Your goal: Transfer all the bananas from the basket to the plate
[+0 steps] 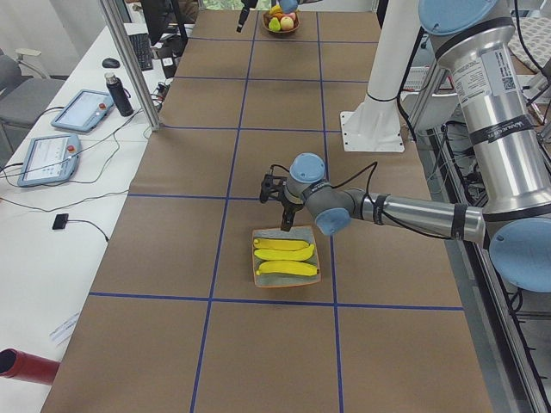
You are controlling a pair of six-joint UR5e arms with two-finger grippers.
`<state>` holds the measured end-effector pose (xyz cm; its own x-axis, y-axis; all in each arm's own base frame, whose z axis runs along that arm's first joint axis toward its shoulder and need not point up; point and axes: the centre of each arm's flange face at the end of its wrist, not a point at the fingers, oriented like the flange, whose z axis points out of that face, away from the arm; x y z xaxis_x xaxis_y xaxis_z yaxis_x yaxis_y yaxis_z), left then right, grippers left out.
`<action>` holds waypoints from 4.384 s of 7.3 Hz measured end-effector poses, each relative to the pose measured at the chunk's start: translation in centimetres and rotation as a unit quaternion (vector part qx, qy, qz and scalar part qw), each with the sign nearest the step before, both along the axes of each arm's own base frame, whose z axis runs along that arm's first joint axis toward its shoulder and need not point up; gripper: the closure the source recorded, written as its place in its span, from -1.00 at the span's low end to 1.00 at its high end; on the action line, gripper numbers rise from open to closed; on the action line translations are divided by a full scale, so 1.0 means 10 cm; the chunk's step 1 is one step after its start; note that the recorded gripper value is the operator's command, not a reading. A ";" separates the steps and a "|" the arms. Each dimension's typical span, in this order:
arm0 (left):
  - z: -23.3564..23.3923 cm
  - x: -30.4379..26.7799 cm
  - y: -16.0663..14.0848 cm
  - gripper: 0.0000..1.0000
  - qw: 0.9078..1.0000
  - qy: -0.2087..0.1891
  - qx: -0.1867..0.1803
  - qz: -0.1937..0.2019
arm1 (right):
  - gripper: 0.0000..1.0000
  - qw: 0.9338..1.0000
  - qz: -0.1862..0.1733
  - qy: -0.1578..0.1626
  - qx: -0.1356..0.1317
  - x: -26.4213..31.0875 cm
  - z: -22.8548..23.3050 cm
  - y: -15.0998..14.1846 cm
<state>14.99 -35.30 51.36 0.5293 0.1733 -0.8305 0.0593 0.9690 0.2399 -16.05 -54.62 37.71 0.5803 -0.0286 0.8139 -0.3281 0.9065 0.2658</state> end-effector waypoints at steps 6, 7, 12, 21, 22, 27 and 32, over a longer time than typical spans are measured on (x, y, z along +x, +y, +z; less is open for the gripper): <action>-0.31 0.05 -0.19 -1.00 0.999 0.030 0.027 -0.006 | -1.00 0.986 -0.121 0.112 0.016 2.06 2.63 0.61; -0.32 0.05 -0.20 -1.00 0.999 0.033 0.031 -0.007 | -1.00 0.983 -0.135 0.119 0.020 2.41 3.09 0.66; -0.35 0.07 -0.22 -1.00 0.999 0.036 0.040 -0.009 | -0.99 0.974 -0.158 0.162 -0.018 3.11 4.28 0.76; -0.42 0.14 -0.30 -1.00 0.998 0.043 0.053 -0.007 | 0.78 0.974 -0.111 0.163 -0.108 3.03 5.06 1.51; -0.43 0.14 -0.30 -1.00 0.998 0.043 0.054 -0.007 | 1.00 0.975 -0.111 0.162 -0.107 3.01 5.08 1.57; -0.41 0.15 -0.33 -1.00 0.998 0.043 0.053 -0.007 | 1.00 0.977 -0.102 0.177 -0.062 3.07 4.68 1.24; -0.73 0.34 -0.59 -1.00 0.996 0.078 0.025 -0.034 | 1.00 0.983 -0.041 0.174 -0.033 3.19 3.38 0.10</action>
<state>18.35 -41.17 44.04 0.4071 0.1848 -0.8945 0.1635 0.9488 0.2704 15.81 -53.60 71.50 0.8221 -0.0403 0.5679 -0.1534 0.9449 0.2891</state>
